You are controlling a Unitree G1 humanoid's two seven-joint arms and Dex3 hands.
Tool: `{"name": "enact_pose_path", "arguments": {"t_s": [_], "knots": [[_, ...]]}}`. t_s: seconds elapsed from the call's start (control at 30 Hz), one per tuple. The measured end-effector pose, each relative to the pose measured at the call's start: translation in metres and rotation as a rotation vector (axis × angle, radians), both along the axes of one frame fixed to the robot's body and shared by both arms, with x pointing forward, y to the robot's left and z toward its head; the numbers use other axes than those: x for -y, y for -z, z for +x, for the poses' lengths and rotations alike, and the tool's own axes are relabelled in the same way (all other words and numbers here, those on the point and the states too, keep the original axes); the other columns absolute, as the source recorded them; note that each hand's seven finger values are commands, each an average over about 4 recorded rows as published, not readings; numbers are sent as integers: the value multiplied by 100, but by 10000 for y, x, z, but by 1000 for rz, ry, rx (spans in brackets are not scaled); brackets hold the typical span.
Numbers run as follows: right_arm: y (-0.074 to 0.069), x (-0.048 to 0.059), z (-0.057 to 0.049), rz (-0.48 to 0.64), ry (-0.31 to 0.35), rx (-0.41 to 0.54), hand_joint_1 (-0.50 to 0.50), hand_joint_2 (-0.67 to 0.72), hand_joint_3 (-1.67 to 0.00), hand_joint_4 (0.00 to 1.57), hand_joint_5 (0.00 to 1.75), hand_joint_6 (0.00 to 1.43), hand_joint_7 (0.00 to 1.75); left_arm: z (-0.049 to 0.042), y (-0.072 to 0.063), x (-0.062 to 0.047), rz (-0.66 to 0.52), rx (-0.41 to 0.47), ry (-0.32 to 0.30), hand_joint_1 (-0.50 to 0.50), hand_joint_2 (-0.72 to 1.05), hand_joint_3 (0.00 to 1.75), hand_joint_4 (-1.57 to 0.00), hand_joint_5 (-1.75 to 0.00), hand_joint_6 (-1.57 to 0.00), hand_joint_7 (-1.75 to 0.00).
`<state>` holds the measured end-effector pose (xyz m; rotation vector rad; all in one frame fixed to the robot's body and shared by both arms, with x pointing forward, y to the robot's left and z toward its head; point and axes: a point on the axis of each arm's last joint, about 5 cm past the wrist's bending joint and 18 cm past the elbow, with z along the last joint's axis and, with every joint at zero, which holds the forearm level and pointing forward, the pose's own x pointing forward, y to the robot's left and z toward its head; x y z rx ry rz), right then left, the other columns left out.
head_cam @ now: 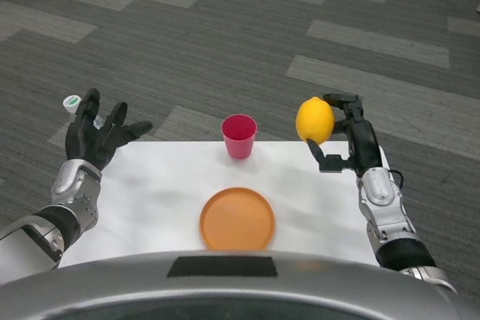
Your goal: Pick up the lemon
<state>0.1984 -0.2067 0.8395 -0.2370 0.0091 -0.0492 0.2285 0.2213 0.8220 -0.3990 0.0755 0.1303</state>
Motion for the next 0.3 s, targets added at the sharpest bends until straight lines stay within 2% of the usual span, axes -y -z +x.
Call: {"name": "enact_pose_path", "arguments": {"t_s": [0.07,0.3], "knots": [[-3,-1,1,0,0,2,-42,-54,-143,0,175,17,154,2,-2,-1,-2,2,-2,50,105,9,-4,0,0,0],[-4,-1,2,1,0,3,-42,-54,-140,0,175,17,154,6,-8,1,-4,6,-1,50,105,9,-4,0,0,0]]}}
